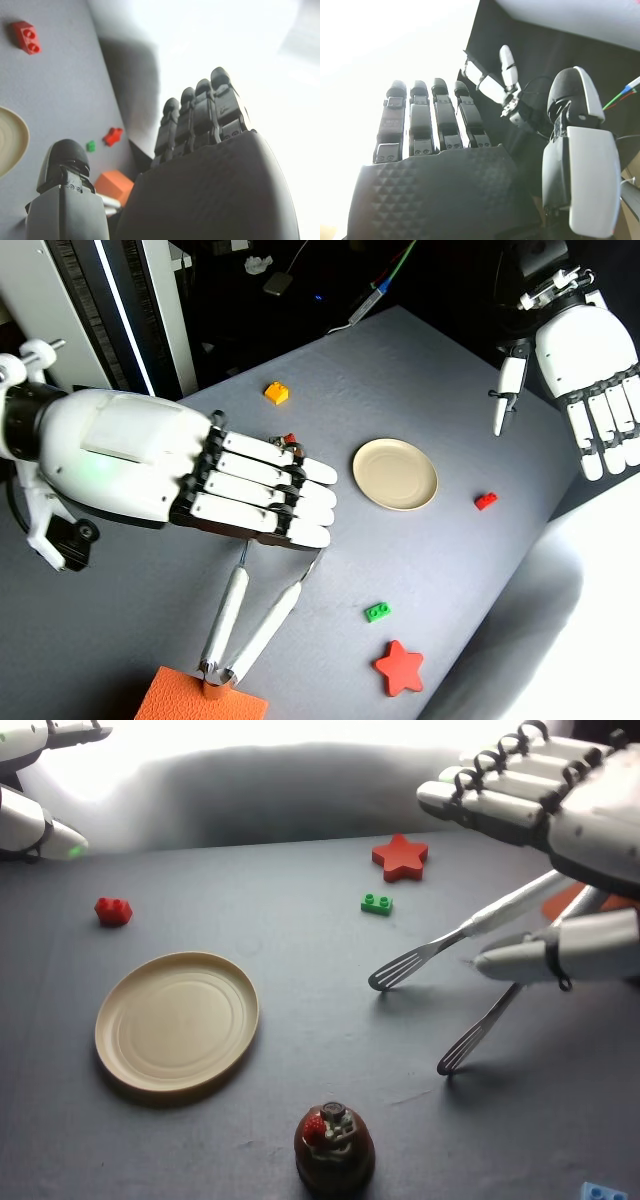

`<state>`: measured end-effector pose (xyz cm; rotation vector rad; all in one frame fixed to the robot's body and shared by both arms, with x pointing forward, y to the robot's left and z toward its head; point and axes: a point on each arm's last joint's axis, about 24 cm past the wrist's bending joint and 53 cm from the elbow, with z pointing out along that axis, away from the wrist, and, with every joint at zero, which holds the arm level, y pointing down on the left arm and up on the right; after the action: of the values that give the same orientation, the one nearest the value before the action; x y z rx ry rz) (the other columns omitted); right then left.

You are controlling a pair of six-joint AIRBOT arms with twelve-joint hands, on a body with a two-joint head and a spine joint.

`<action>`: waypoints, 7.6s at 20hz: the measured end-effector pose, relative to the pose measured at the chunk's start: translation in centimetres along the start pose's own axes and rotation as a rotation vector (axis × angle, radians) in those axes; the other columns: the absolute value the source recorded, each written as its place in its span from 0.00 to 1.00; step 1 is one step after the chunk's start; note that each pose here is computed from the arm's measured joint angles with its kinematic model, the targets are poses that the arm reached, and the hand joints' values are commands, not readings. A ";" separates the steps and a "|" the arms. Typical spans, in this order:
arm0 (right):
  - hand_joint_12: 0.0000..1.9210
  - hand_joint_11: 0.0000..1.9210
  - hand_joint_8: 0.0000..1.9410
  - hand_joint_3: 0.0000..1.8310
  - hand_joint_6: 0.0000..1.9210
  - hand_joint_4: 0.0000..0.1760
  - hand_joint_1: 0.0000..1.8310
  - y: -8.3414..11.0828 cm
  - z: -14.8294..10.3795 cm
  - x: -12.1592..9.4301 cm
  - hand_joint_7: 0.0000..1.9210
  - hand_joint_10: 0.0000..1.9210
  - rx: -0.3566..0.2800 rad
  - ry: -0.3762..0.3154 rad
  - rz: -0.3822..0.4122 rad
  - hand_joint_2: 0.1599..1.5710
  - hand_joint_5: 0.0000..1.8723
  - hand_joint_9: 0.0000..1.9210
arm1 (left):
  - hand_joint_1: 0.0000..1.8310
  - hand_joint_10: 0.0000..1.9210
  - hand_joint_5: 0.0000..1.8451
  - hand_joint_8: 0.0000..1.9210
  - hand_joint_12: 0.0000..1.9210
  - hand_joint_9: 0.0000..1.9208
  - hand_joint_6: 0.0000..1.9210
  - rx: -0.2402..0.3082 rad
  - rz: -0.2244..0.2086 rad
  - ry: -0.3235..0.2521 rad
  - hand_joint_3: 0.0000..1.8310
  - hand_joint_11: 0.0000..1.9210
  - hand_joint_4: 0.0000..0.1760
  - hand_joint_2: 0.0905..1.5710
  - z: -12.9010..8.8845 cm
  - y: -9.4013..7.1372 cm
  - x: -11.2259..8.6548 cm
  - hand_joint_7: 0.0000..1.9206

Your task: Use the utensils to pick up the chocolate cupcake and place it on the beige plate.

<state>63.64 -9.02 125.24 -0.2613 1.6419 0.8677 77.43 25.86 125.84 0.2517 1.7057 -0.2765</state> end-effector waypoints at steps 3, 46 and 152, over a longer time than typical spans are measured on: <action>0.09 0.01 0.00 0.01 0.00 0.00 0.23 -1.6 0.6 0.3 0.04 0.00 0.037 0.051 -0.015 0.61 0.02 0.03 | 0.15 0.00 0.01 0.00 0.03 0.00 0.00 0.000 0.001 0.000 0.00 0.00 0.00 0.70 0.0 0.0 0.0 0.00; 0.00 0.00 0.00 0.00 0.00 0.00 0.50 -4.3 2.9 4.9 0.00 0.00 0.077 0.225 0.061 0.62 0.00 0.00 | 0.15 0.00 0.01 0.00 0.00 0.00 0.00 0.033 0.033 -0.007 0.00 0.00 0.00 0.70 0.1 -1.7 -0.3 0.00; 0.44 0.00 0.01 0.00 0.01 0.00 0.54 -10.3 4.5 7.3 0.21 0.01 0.233 0.260 -0.051 0.66 0.20 0.20 | 0.17 0.00 0.04 0.00 0.09 0.02 0.00 0.058 -0.011 -0.002 0.00 0.00 0.00 0.70 0.4 -2.7 -0.5 0.01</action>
<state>71.23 -11.15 114.39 -0.2598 1.9518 0.6152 77.00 23.13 126.39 0.2854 1.6990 -0.3346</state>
